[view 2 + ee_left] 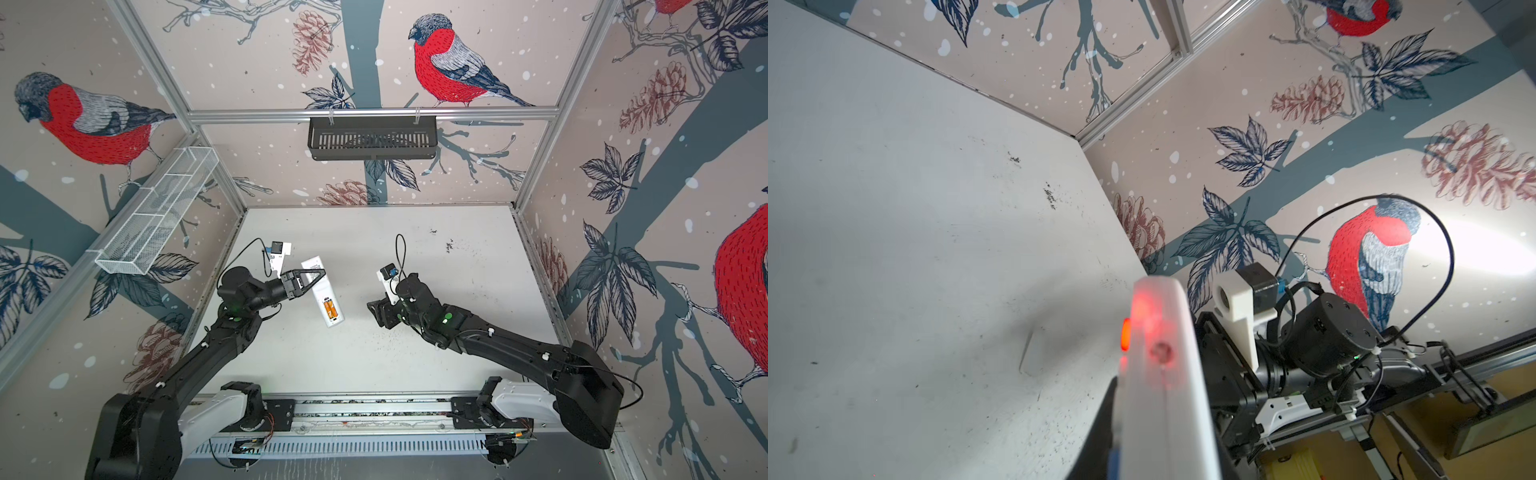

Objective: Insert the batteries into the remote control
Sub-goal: 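Release the battery and move the right gripper to the white cover on the table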

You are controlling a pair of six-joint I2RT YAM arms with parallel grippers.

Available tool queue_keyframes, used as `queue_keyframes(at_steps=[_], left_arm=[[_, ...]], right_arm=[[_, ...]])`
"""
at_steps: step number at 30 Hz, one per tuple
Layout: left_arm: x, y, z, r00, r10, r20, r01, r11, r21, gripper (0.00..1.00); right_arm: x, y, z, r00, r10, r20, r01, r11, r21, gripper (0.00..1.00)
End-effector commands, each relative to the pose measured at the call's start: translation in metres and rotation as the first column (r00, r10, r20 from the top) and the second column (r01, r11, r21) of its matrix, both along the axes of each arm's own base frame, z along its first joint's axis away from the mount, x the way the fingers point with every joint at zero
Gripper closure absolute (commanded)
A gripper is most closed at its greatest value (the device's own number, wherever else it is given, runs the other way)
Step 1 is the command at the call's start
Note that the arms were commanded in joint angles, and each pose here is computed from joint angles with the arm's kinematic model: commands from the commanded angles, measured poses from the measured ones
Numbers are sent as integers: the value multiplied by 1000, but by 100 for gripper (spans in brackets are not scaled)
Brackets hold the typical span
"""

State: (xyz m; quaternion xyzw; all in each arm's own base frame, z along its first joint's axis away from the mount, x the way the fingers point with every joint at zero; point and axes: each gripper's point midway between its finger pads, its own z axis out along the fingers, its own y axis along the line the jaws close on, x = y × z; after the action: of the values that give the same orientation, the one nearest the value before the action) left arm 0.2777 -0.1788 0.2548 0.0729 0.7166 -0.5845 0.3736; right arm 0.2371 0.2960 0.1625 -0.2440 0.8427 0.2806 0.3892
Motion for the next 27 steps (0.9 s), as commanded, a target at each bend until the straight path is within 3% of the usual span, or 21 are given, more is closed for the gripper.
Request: queue_keyframes(at_steps=[1,9,14,27], left_arm=[[6,7,-26,998,52,-35,-46,987,153,100],[7,12,-47,993,83,-86,-60,970,238,100],[7,18,-58,989,106,-105,-71,952,299,100],[7,22,-66,986,124,-109,-81,937,340,100]], right_arm=[[15,-21,-18,982,-155,-108,152,988,-32,28],[35,-39,-73,908,-297,-295,263,953,-149,13],[46,-57,-101,860,-353,-367,301,934,-193,11],[49,-43,-126,840,-267,-472,222,964,-148,11]])
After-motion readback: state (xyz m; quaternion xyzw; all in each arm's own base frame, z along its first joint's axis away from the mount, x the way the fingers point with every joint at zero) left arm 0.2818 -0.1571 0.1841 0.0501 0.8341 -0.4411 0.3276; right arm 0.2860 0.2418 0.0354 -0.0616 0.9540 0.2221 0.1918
